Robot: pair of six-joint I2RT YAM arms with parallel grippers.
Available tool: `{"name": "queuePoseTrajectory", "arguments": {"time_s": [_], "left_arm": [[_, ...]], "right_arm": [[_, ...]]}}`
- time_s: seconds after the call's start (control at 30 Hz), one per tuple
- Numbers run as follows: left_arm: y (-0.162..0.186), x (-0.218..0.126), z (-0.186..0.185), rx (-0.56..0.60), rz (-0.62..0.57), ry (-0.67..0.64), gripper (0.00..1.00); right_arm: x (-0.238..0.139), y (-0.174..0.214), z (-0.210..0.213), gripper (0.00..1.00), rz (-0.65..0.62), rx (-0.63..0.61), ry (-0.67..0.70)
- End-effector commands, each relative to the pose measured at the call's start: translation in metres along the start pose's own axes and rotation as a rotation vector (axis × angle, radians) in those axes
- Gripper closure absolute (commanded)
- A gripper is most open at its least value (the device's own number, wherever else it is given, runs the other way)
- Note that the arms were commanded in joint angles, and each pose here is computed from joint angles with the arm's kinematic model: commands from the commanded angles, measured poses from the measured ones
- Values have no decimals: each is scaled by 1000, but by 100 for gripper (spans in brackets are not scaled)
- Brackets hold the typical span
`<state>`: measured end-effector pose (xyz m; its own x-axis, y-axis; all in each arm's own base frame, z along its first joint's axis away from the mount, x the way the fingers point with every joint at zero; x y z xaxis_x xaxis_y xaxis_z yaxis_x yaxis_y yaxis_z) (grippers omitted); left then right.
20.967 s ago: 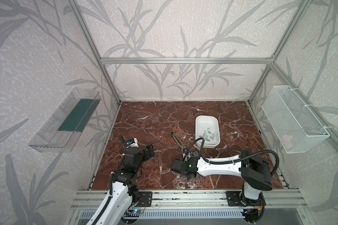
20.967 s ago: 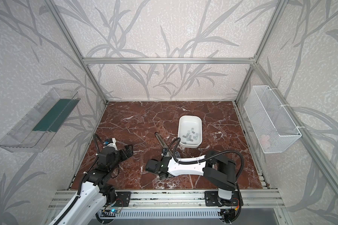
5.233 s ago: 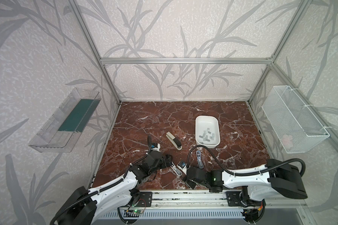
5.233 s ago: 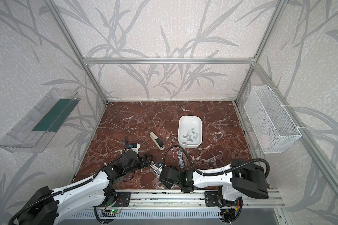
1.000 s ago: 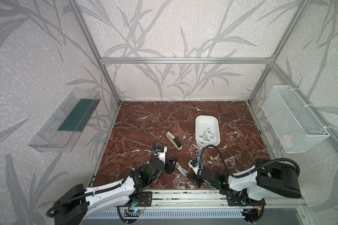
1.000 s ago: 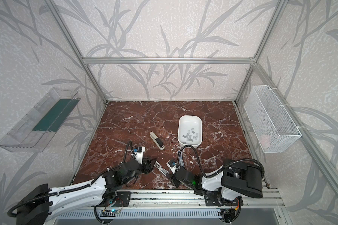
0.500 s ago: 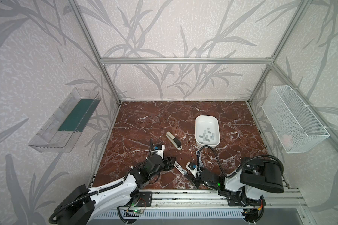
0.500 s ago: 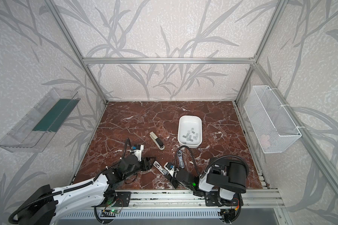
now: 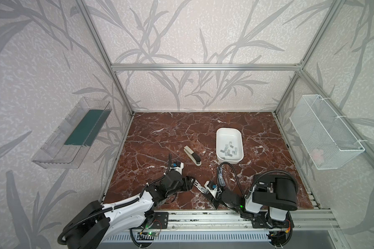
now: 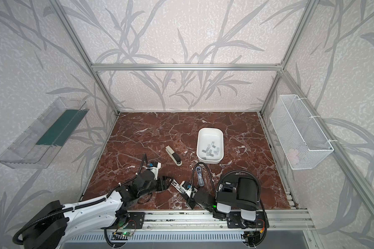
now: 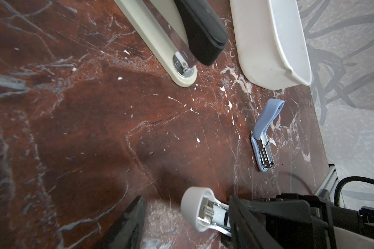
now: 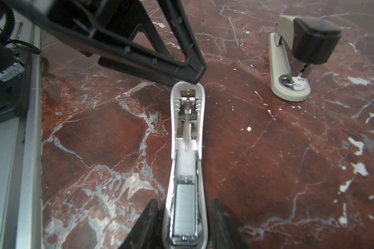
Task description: Load the staples into the stapler
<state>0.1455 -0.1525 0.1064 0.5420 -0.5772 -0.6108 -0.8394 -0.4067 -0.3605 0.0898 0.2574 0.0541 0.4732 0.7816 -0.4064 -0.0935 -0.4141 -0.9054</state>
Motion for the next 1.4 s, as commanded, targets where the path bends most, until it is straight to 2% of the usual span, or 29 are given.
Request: {"name": "queuePoseTrajectory", "arguments": {"time_s": [0.0,0.23,0.57,0.8,0.97,1.03,1.23,1.37], "left_arm": [[-5,-1,-8,-9,-6,17,37],[-5,-3,-7,-4,-13,22,37],[-5,0,-10,15,-1,44,37],[-7,10,-15,35,15,52,36],[-6,21,-30,71,81,145,37],[-5,26,-38,96,117,165,41],[1,29,-54,175,112,206,54],[11,25,-62,246,85,182,54]], "right_arm": [[-8,26,7,59,94,-59,-3],[-9,35,7,57,85,-49,17],[-4,36,7,72,90,-45,41],[-3,36,8,73,88,-47,35],[2,35,10,74,93,-49,28],[3,35,10,75,93,-50,28],[5,35,8,75,97,-43,39],[5,36,5,77,103,-28,35]]}}
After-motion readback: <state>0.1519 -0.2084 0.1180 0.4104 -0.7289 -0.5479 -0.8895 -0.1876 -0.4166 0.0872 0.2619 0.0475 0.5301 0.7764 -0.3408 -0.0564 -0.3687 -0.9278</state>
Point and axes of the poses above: each gripper's point midway between its finger pads, its own x axis out along the fingers, its own z axis along the line the jaws close on, y = z × x, the point moved 9 cm from there along -x, back along the fingers, and after that the axes turned 13 degrees about -x, right-handed, at the moved point
